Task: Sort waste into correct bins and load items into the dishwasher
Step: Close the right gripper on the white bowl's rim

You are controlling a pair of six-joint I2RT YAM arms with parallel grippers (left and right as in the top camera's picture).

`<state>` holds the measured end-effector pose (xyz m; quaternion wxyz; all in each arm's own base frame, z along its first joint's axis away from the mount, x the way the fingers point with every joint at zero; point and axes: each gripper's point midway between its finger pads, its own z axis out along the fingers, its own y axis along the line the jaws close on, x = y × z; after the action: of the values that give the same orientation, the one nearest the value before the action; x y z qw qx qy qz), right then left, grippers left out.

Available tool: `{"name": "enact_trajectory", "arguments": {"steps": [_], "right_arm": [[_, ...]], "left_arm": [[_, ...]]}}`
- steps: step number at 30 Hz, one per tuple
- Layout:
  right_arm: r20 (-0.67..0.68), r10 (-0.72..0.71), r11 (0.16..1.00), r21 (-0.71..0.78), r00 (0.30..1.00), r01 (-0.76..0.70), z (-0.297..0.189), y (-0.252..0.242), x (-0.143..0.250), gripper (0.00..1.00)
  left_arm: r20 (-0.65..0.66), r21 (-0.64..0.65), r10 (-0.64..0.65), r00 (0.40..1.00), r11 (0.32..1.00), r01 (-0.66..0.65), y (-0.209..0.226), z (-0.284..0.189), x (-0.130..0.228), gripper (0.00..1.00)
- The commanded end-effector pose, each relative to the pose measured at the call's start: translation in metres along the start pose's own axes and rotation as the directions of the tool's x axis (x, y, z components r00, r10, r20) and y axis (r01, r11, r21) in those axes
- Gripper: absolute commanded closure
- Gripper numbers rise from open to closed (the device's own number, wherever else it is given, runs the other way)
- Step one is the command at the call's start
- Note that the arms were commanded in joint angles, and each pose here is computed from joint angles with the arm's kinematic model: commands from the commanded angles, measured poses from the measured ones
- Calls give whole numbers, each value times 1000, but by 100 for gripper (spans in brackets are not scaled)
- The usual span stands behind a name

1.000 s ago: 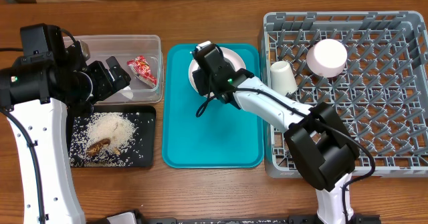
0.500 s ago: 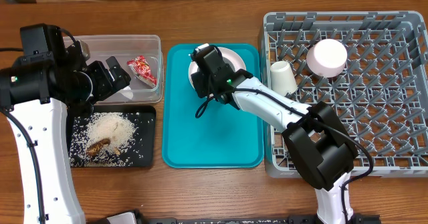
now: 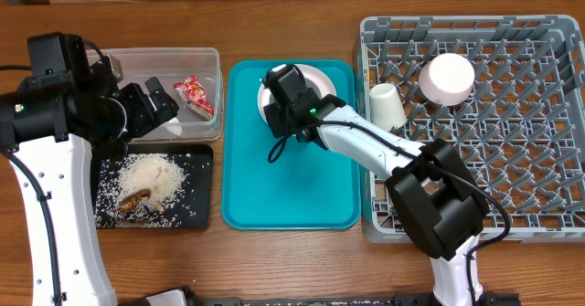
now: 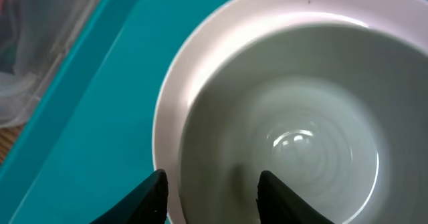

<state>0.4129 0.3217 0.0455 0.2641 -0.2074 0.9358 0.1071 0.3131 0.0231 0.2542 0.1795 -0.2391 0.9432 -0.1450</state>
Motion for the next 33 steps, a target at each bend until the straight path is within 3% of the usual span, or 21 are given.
{"name": "enact_trajectory", "arguments": {"steps": [1, 8, 22, 33], "right_arm": [[-26, -1, 1000, 6, 1000, 1, 3, -2, 8, 54], [-28, 1, 1000, 8, 1000, 0, 3, -3, 8, 56], [-24, 1, 1000, 17, 1000, -1, 3, -5, 8, 72], [-15, -32, 999, 23, 999, 32, 1, -5, 3, 73]], "left_arm": [[12, 13, 4, 1000, 1000, -4, -4, -4, -1, 0], [12, 13, 4, 1000, 1000, -4, -4, -4, -1, 0], [12, 13, 4, 1000, 1000, -4, -4, -4, -1, 0], [12, 13, 4, 1000, 1000, -4, -4, -4, -1, 0]]}}
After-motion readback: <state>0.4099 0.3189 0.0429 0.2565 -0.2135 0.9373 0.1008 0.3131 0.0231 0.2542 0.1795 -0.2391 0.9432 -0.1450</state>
